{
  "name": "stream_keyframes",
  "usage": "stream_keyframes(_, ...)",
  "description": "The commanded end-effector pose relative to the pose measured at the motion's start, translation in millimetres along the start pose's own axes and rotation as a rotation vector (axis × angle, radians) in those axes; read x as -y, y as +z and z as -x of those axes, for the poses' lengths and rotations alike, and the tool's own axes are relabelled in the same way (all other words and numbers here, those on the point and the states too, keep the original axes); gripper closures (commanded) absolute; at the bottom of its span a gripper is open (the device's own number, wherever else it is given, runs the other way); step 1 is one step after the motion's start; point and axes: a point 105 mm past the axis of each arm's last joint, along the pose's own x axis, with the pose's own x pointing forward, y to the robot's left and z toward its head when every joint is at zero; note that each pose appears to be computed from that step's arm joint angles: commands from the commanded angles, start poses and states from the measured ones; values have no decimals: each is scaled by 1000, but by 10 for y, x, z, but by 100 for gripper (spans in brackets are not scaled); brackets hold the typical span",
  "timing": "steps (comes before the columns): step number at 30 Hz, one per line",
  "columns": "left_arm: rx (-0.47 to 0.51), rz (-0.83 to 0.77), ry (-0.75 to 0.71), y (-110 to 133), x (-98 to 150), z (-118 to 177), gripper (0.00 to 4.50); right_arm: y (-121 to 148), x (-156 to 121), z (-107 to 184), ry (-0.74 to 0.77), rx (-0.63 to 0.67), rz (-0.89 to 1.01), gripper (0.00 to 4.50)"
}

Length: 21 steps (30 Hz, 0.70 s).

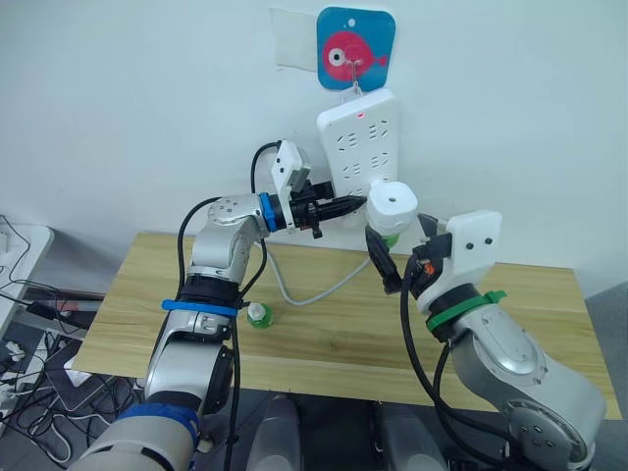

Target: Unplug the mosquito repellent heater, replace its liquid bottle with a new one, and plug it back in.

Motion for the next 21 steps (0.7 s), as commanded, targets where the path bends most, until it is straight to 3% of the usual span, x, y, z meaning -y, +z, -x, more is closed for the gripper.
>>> stream_keyframes(1, 8, -20, -9, 54, 29, -36, 315, 80, -13, -25, -14, 35, 14, 0)
stream_keyframes(16, -5, -29, -22, 45, 43, -14, 315, 97, 15, -200, -47, 45, 40, 0)
stream_keyframes(19, -7, -31, -22, 43, 42, -8, 315, 114, 5, -210, -43, 55, 36, 64)
stream_keyframes(21, -7, -32, -22, 40, 42, -5, 315, 125, -1, -215, -40, 61, 32, 135)
